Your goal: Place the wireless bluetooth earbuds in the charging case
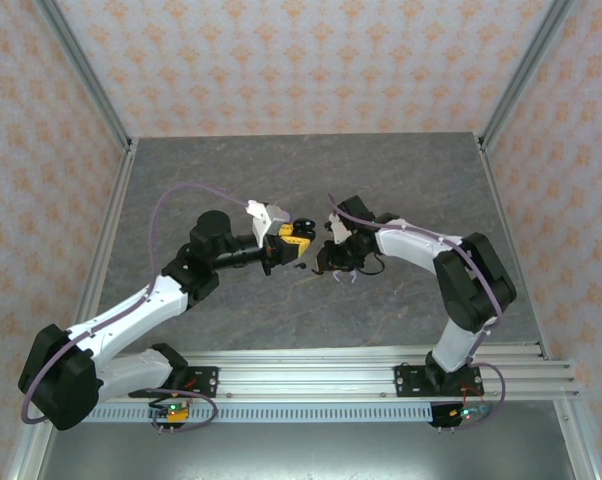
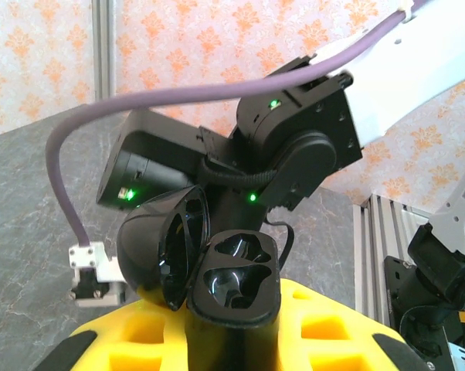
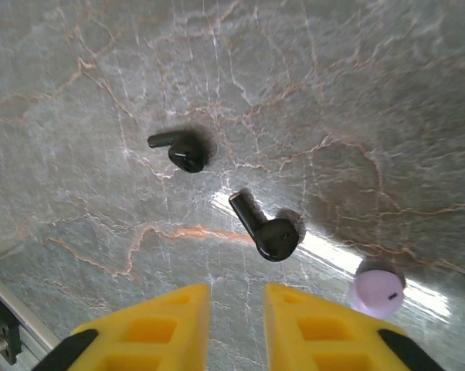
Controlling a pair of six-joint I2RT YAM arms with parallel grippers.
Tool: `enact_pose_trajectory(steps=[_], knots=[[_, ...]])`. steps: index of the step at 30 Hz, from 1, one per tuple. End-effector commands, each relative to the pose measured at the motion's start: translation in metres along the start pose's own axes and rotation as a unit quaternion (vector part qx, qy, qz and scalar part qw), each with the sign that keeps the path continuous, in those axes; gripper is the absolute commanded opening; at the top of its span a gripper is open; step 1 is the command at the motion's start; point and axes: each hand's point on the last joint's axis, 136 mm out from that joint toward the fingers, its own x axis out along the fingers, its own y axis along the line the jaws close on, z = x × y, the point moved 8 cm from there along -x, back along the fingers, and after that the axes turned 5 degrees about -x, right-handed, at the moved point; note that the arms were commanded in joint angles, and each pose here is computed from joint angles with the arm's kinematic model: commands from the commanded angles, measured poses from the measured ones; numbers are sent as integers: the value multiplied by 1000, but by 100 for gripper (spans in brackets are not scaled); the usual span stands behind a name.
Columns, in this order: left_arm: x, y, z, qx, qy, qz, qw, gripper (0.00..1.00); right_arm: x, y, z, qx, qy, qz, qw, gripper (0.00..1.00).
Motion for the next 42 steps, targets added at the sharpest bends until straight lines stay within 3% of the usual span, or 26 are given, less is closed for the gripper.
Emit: enact_pose_trajectory(steps=[1, 19, 42], knots=[[-3, -2, 0, 10, -1, 7, 1000, 11, 6, 8, 3, -5, 6, 13, 1000, 23], [-3, -1, -1, 10, 4, 15, 1000, 11, 24, 1, -3, 6, 36, -1, 999, 19], [-5, 0, -4, 11, 9, 26, 1000, 11, 28, -5, 25, 26, -7, -66, 997, 18]])
